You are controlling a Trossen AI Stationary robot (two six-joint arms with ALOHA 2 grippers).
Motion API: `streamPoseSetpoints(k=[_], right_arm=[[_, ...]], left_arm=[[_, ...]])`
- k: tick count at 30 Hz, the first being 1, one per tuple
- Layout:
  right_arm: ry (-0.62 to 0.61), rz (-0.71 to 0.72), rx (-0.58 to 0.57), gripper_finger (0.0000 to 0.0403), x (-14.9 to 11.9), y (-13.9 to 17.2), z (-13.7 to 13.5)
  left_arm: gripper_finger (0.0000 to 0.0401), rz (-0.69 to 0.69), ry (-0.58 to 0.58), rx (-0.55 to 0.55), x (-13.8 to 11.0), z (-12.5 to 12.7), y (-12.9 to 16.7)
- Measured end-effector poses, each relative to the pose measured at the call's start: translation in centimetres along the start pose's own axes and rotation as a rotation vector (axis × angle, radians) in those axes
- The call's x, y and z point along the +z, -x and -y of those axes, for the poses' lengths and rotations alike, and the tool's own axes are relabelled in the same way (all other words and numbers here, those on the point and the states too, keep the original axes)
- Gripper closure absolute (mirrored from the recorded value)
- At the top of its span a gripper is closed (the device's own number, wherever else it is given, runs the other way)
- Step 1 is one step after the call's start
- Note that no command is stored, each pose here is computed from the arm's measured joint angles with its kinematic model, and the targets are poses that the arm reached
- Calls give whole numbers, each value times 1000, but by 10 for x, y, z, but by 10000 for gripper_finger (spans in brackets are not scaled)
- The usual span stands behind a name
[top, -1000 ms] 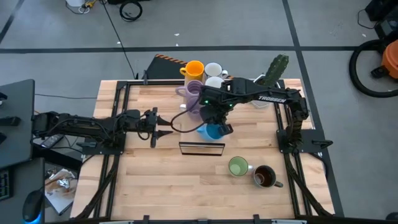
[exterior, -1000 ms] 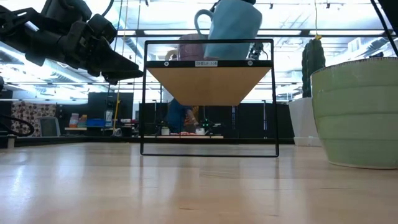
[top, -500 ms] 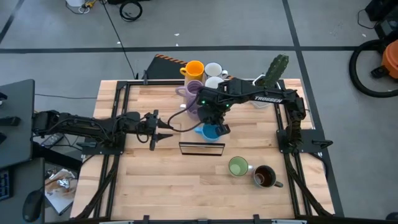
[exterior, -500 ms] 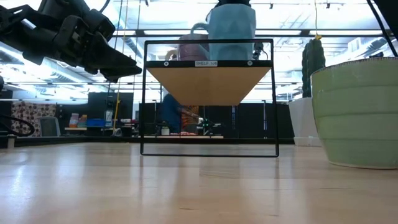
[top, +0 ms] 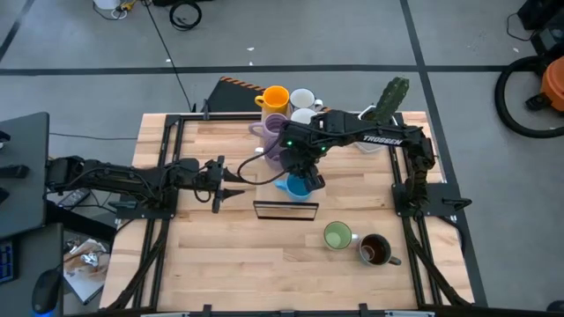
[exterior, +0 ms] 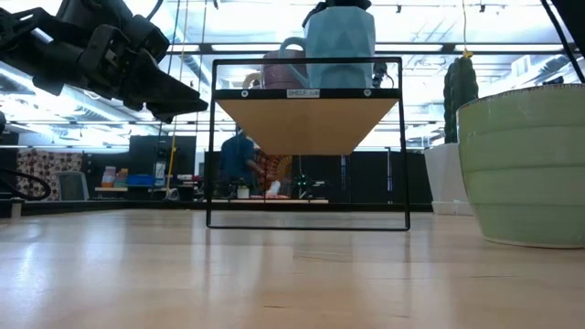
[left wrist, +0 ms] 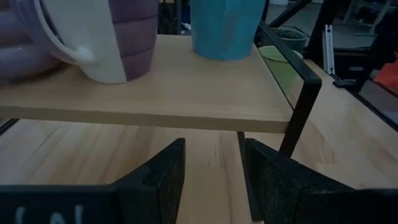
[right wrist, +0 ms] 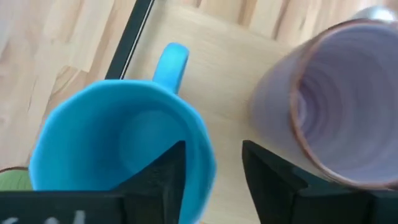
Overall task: Place coffee mugs
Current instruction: Put the light blue mug on the shelf aligned with the purple mug
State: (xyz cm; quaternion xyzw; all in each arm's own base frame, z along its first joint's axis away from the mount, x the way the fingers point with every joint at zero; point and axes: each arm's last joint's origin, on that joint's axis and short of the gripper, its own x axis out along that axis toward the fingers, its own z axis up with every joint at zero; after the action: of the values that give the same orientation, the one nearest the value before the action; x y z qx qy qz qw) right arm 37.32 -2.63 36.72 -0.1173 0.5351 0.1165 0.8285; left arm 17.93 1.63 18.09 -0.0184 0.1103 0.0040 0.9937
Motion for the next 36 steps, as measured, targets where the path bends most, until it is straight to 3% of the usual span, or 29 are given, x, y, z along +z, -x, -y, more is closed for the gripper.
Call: streamPoseSetpoints(k=[10,22,27,32,36], right_arm=[[-45,53,-22,208,-1,14,1],[-100,109,-94,201,-11,49,-5],[-203,79,-105,201,-26,67,-16],[-258,58,-174,201,-49,65,-40],[-284,169,-207,202,-71,62,-58]], left_arm=[[229,0,-3,3,0,0,0],[229,0,-26,3,0,0,0],[229,-1,-26,4,0,0,0],[229,-6,-25,3,-1,0,0],[229,-7,-24,4,-1,0,0]])
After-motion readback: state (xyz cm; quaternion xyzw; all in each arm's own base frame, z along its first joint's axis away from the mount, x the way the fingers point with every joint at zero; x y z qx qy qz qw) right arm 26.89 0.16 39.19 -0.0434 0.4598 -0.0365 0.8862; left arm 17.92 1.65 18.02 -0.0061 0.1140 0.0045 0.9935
